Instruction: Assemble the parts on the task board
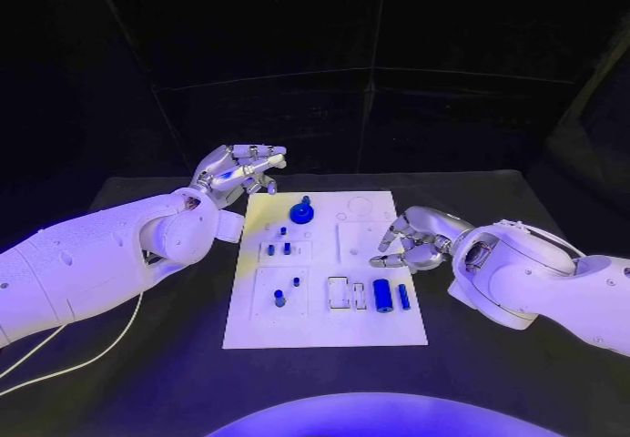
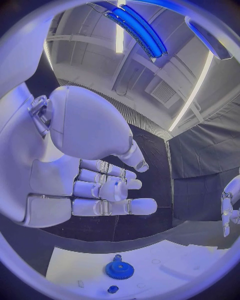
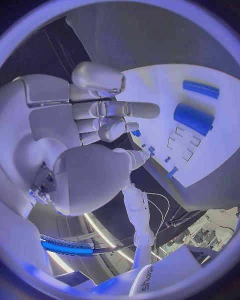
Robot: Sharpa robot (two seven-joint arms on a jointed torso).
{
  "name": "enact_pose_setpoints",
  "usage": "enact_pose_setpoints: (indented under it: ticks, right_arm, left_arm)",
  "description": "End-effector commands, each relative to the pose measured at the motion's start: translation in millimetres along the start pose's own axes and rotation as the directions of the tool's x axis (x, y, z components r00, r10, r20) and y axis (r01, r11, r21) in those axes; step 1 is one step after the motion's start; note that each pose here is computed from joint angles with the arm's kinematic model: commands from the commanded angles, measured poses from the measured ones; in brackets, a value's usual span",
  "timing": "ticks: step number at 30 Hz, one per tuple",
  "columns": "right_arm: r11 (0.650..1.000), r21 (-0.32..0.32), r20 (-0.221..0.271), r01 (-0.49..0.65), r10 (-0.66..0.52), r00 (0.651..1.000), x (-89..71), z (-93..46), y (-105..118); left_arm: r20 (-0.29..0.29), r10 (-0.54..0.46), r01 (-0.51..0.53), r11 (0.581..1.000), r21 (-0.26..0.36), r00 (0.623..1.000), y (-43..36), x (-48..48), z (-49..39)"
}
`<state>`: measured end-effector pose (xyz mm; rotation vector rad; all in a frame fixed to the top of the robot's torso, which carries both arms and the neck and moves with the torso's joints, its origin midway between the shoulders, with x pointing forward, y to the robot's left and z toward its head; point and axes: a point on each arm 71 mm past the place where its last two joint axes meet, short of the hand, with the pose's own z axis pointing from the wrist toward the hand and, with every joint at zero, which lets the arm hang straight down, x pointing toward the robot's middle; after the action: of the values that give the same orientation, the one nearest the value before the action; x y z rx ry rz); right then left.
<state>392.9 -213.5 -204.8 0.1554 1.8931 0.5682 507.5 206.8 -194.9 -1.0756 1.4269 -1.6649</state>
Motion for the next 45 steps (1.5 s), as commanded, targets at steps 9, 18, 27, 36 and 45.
enact_pose_setpoints:
  ticks: [9,18,27,36,45]
  right_arm:
    - [0.991,0.100,-0.057,0.090,-0.085,0.995,21.8,-12.8,-13.7]
    - [0.989,0.083,-0.073,0.125,-0.119,0.990,32.9,-12.2,-11.9]
    - [0.987,0.088,-0.112,0.132,-0.121,0.986,41.4,-8.3,-11.1]
    - [0.984,0.103,-0.134,0.145,-0.131,0.982,49.5,-1.9,-13.3]
    - [0.982,0.103,-0.157,0.157,-0.140,0.978,56.5,3.8,-11.2]
  left_arm:
    - [-0.008,-0.006,0.006,1.000,0.004,1.000,-0.6,0.3,0.4]
    - [-0.010,-0.006,0.006,1.000,0.001,1.000,0.3,0.1,-0.2]
    - [-0.012,-0.007,0.007,1.000,0.000,1.000,0.7,0.3,-0.3]
    - [-0.013,-0.007,0.007,1.000,0.000,1.000,0.8,0.4,-0.5]
    - [-0.014,-0.007,0.007,1.000,-0.001,1.000,0.8,0.2,-0.7]
